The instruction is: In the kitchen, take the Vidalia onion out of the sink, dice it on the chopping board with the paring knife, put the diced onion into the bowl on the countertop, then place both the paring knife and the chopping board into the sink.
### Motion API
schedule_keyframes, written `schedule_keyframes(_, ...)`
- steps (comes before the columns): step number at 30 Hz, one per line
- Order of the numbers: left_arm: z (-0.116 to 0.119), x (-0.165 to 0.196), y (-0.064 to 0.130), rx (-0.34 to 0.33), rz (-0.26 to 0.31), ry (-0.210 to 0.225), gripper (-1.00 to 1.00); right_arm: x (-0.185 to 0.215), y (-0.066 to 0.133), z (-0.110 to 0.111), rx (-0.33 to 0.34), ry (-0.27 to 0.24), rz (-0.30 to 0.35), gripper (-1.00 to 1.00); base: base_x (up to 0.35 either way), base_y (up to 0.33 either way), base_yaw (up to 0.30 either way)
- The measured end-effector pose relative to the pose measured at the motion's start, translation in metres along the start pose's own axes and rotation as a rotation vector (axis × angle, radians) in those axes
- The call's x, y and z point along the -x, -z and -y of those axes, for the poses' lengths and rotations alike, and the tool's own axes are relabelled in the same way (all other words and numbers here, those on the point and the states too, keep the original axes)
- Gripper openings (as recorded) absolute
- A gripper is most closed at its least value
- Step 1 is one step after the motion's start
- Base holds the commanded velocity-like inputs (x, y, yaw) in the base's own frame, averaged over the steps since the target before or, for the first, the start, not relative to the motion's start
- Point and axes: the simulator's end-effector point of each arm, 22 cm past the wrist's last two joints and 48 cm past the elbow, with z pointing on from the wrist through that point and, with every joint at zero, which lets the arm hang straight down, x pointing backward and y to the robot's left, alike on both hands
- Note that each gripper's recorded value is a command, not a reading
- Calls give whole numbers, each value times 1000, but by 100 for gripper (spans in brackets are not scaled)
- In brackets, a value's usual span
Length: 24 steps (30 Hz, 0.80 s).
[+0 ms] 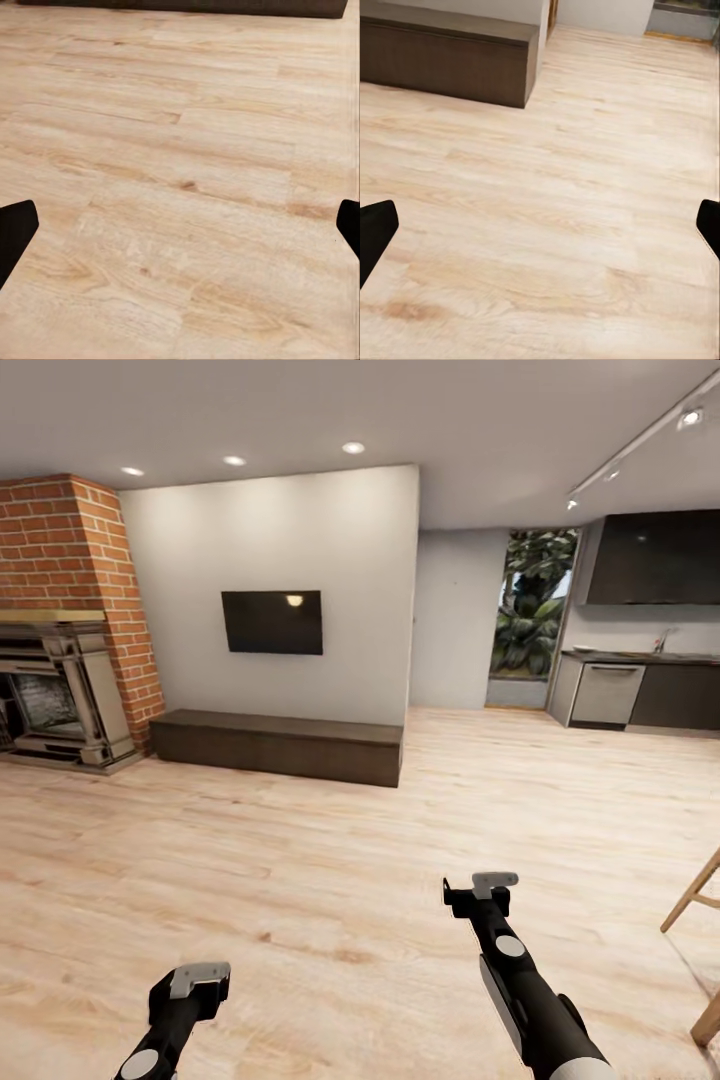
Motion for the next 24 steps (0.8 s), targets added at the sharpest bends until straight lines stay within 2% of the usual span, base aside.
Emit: schedule_keyframes(24, 0, -6, -1, 0, -13, -2, 100, -8, -2, -1, 2, 3, -14, 100, 308, -109, -261)
